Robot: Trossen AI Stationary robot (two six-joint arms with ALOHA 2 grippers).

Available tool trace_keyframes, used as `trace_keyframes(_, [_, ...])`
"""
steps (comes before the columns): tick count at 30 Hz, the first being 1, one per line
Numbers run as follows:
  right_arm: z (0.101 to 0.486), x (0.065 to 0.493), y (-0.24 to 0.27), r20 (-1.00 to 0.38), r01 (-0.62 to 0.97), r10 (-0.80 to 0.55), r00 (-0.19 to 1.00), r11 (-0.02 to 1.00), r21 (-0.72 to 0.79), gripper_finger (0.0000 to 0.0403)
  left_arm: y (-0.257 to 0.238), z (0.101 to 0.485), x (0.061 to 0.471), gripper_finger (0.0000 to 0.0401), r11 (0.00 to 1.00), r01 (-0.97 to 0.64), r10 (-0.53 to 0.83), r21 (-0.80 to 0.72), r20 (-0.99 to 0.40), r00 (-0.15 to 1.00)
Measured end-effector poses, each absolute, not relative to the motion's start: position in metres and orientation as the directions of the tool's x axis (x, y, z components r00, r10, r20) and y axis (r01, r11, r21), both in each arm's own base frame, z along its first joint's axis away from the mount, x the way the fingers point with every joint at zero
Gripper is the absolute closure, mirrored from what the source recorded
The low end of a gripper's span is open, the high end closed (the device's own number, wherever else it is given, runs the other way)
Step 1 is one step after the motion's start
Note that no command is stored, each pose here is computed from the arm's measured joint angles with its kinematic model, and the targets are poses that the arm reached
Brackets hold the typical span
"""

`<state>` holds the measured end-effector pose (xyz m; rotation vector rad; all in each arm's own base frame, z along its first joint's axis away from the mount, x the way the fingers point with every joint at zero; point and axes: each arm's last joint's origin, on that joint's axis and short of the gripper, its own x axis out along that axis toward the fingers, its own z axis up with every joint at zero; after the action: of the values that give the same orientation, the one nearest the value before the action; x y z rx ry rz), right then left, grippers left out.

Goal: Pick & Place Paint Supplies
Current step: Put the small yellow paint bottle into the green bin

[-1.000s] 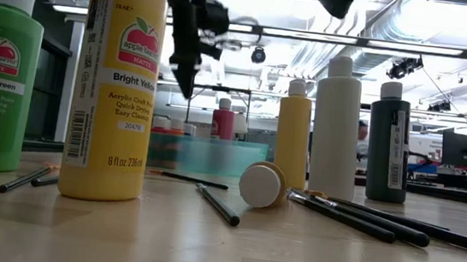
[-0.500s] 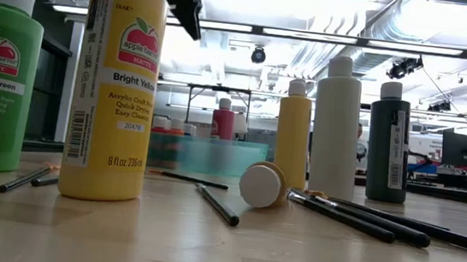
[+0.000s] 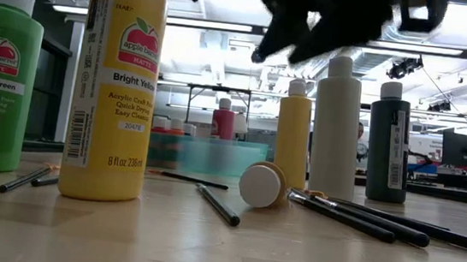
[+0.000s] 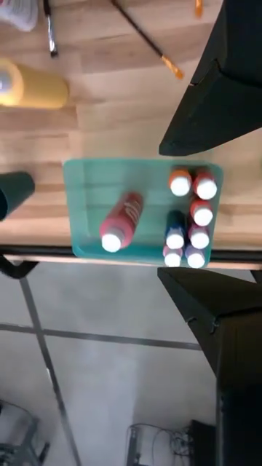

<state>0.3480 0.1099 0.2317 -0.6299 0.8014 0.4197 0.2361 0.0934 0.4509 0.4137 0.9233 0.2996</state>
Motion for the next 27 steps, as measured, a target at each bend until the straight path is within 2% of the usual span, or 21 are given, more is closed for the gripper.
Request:
trace_keyframes(5, [0.198, 0.355, 0.121, -0.824, -0.638, 0.076, 0.562, 0.673, -0.373, 0.0226, 0.086, 0.449, 0.236, 0.0148, 0.889, -0.042, 0.399, 0.457, -0.724, 0.562])
trace_keyframes(15, [0.153, 0.367, 0.120, -0.885, -0.681, 0.061, 0.462, 0.663, -0.310, 0.0226, 0.082, 0.447, 0.235, 0.0148, 0.895, -0.023, 0.385, 0.445, -0.745, 0.545])
trace_keyframes(19, [0.142, 0.368, 0.121, -0.894, -0.701, 0.052, 0.446, 0.641, -0.313, 0.0226, 0.082, 0.446, 0.234, 0.0148, 0.897, -0.016, 0.381, 0.441, -0.755, 0.533])
trace_keyframes(27, [0.141, 0.372, 0.115, -0.891, -0.683, 0.088, 0.446, 0.676, -0.275, 0.0231, 0.082, 0.446, 0.233, 0.0148, 0.896, -0.002, 0.379, 0.445, -0.761, 0.527])
